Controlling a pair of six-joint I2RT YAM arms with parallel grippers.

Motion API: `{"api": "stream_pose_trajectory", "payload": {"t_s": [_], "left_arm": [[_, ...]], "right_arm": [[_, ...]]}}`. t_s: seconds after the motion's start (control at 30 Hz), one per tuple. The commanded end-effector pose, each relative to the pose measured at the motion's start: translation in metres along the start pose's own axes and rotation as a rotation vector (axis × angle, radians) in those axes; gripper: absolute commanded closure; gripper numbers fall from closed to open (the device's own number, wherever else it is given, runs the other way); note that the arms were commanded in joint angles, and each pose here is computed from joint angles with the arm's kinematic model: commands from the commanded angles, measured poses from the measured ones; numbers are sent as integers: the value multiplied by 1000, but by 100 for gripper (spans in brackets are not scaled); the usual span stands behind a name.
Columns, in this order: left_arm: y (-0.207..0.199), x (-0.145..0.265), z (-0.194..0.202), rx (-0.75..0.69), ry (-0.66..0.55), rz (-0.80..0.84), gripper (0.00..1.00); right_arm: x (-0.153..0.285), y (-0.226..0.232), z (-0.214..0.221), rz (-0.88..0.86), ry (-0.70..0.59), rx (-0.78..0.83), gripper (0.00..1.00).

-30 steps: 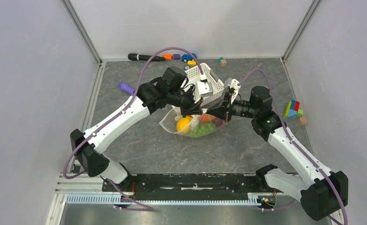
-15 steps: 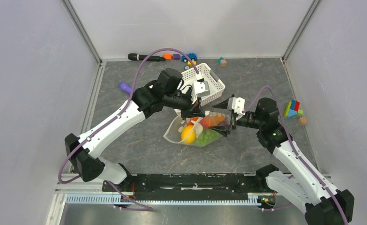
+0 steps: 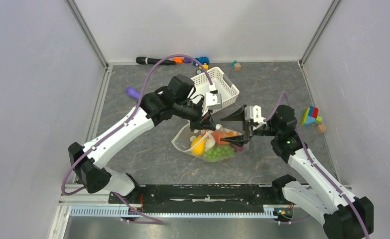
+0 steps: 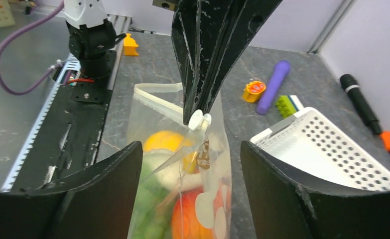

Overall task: Place the food in the zip-top bag and seal the zipper
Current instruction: Adjust the zipper food storage bag at the center of the board.

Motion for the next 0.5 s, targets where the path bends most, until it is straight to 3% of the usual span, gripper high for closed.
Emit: {"api": "stream_pose_trajectory", "payload": {"t_s": [0.0,0.17,0.23,0.33,0.37,0.4,0.43,0.47], "left_arm": [[-4,15,-26,-101,-74,-17,98],[-5,17,-28,-116,-80,-17,98],[-5,17,-28,-116,-78,-19,98],[-3,16,-27,-109,-72,-30,98],[-1,16,-27,-103,-73,-39,92],[-1,16,-27,-96,-74,-47,79],[-1,16,-27,-91,-76,-49,61],[-1,16,-27,-91,-79,-47,51]], "right_arm": [[-6,3,-4,-76,-43,-37,26],[-12,1,3,-99,-35,-118,44],[-14,-2,6,-100,-27,-136,56],[-16,-2,6,-100,-23,-176,87],[-16,-2,5,-96,-25,-174,97],[-16,-2,4,-89,-27,-171,100],[-15,-2,3,-80,-28,-167,100],[-15,-2,1,-77,-32,-159,100]]}}
Point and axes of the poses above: each gripper's point midway between its finger pads, its own x axis back along the fingers, its own y axis along the line the jaws close on, z = x × y, the point moved 6 cm from there along x, back along the fingers, and after that the axes turned 4 degrees about -x, right-handed, at the moved point
